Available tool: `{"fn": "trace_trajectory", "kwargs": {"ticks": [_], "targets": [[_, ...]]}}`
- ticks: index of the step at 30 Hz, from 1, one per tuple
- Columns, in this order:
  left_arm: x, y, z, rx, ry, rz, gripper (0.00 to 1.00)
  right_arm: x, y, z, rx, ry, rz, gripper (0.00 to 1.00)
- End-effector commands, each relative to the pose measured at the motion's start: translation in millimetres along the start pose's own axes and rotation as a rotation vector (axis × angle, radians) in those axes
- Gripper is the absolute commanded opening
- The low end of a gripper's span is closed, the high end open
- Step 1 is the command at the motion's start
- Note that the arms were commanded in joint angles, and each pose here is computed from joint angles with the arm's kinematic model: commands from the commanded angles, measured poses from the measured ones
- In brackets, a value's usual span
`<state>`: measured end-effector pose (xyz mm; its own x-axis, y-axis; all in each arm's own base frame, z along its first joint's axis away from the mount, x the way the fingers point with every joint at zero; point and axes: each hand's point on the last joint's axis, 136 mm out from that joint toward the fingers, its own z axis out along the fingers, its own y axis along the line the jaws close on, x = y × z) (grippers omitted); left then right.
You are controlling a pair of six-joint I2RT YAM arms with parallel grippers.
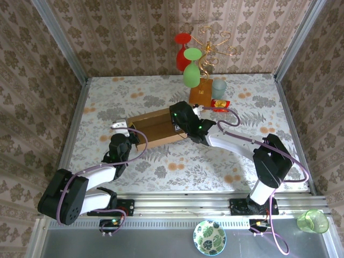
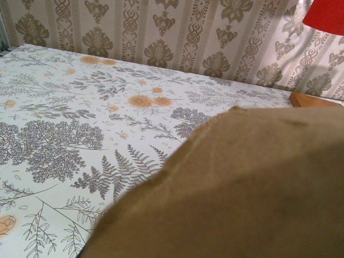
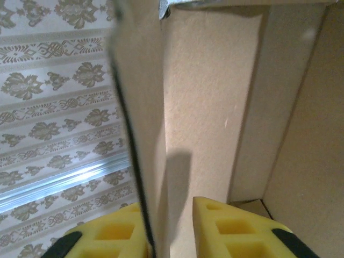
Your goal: Fold the paper box
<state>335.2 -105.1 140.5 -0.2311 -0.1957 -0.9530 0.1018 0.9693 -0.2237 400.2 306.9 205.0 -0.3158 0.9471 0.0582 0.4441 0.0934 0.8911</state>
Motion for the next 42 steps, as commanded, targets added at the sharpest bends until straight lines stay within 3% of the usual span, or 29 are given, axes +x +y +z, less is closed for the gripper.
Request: {"fn": "trace_trajectory", "kwargs": {"ticks": [1,4,5,7,9,14,17,20,22,25,29,34,42], "targets": [[44,3,-4,0.003,0.170,0.065,0.00,-12,-7,8,0.016,-0.040,0.018,0.18],[43,2,-3,0.010,0.168,0.065,0.00,-14,-5,8,0.015,-0.045,0.020,0.10],[42,0,-3,0.018,0.170,0.064,0.05,-14,-6,9,0.018,-0.049,0.021,0.08],[37,-4,-3,0.032,0.167,0.043,0.30,-15,-8,10,0.018,-0.055,0.026,0.01],[29,-9,-5,0.050,0.162,0.009,0.47,-17,-12,11,0.024,-0.060,0.041,0.00],[1,-25,-34,0.103,0.162,-0.170,0.68,-22,-21,12,0.037,-0.068,0.049,0.00],[-3,-28,-57,0.130,0.195,-0.302,0.67,-24,-29,14,0.047,-0.068,0.050,0.00],[-3,-19,-79,0.103,0.220,-0.439,0.60,-26,-36,13,0.058,-0.064,0.050,0.00],[-3,1,-94,-0.006,0.233,-0.547,0.52,-26,-39,12,0.064,-0.058,0.043,0.00],[-10,25,-103,-0.123,0.240,-0.670,0.50,-26,-43,10,0.073,-0.046,0.031,0.00],[-15,36,-84,-0.164,0.383,-0.842,0.46,-27,-56,8,0.102,-0.033,0.001,0.00],[-16,47,-49,-0.201,0.601,-0.841,0.51,-36,-72,4,0.139,-0.027,-0.071,0.00],[-4,15,18,0.032,0.692,-0.798,0.66,-46,-112,11,0.196,0.030,-0.131,0.00]]}}
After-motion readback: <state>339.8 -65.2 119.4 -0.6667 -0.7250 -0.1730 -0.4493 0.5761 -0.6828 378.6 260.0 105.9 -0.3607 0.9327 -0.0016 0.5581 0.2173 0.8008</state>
